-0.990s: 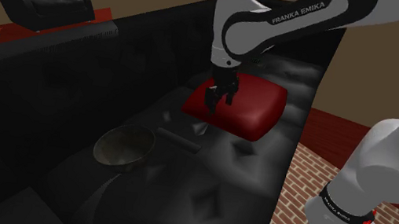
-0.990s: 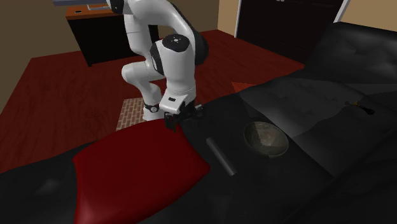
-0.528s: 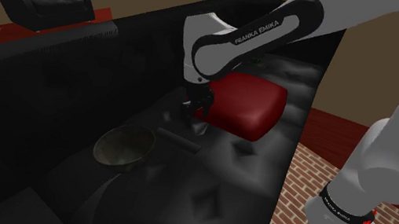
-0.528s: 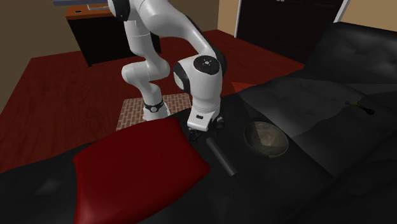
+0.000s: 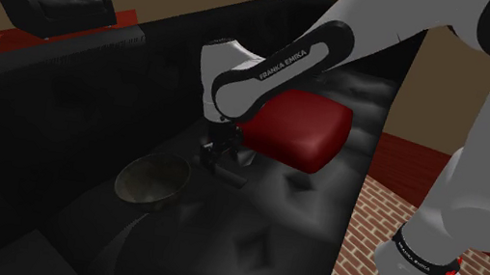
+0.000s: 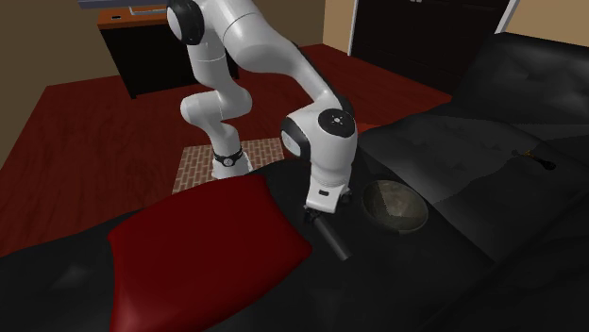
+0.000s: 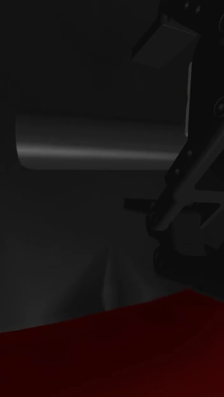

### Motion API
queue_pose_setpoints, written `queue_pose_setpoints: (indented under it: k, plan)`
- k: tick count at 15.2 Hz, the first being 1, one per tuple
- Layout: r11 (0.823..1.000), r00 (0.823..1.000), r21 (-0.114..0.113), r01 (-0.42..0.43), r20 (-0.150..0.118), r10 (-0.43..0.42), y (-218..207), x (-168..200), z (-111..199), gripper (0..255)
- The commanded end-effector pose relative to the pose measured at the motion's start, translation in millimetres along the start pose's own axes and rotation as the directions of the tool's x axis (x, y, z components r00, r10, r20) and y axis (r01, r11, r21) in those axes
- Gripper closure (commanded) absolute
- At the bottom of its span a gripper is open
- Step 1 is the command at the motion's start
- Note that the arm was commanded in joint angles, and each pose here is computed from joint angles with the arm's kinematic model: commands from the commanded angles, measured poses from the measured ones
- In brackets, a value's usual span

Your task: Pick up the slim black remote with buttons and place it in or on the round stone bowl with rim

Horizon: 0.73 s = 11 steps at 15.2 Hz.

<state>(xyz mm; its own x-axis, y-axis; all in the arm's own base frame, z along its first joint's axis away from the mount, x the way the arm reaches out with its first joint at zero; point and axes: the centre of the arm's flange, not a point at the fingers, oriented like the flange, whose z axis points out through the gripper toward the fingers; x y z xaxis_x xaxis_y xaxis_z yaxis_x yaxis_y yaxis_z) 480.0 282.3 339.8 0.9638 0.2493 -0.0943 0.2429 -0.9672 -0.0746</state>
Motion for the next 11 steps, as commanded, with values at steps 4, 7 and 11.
queue_pose_setpoints:
  k: [4,7,11]
  plan:
    - [1.0,1.0,0.0,0.0,0.0,0.0,1,1,24,0]
    - [1.0,1.0,0.0,0.0,0.0,0.0,1,1,24,0]
    - [1.0,1.0,0.0,0.0,0.0,0.0,1,1,24,0]
